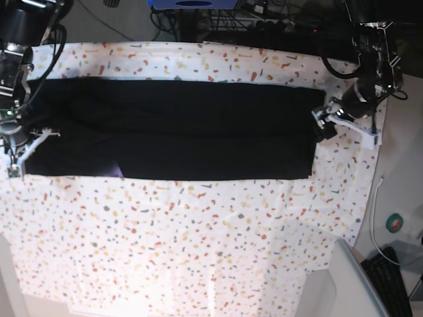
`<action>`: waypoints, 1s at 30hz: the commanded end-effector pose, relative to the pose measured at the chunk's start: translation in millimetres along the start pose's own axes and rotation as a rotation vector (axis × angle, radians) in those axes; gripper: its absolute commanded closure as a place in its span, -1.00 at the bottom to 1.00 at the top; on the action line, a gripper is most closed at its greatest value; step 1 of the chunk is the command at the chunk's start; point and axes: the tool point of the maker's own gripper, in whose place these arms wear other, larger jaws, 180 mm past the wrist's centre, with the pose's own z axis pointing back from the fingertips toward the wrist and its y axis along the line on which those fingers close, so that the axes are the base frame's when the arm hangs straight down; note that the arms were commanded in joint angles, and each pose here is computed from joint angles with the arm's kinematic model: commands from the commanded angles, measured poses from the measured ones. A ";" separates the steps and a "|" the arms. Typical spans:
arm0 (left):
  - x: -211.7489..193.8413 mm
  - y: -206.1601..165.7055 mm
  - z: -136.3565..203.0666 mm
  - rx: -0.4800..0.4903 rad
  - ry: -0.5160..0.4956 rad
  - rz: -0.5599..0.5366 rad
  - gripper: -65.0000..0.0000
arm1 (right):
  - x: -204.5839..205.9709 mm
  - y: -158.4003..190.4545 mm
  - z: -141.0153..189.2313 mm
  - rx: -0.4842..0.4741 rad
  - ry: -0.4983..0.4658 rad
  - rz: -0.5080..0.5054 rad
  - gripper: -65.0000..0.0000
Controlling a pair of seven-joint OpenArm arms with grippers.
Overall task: Layout the t-shirt on the table in an organized manner, then fold the t-shirt properly
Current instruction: 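Grasp the strip ends with both grippers and pull them apart to straighten, then grasp one end of the black strip with the left gripper and lift it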
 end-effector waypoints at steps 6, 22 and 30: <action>-7.3 -5.2 -20.8 -0.023 0.013 0.015 -1.00 | 18.4 -13.5 2.8 -0.029 -0.053 0.008 1.00; 2.3 9.0 -24.7 0.005 0.021 0.011 1.00 | 10.7 -15.7 4.1 -0.033 -0.039 0.007 1.00; 60.8 6.8 22.6 0.020 -0.126 -0.146 1.00 | 10.8 -15.2 4.0 -0.032 -0.039 0.008 1.00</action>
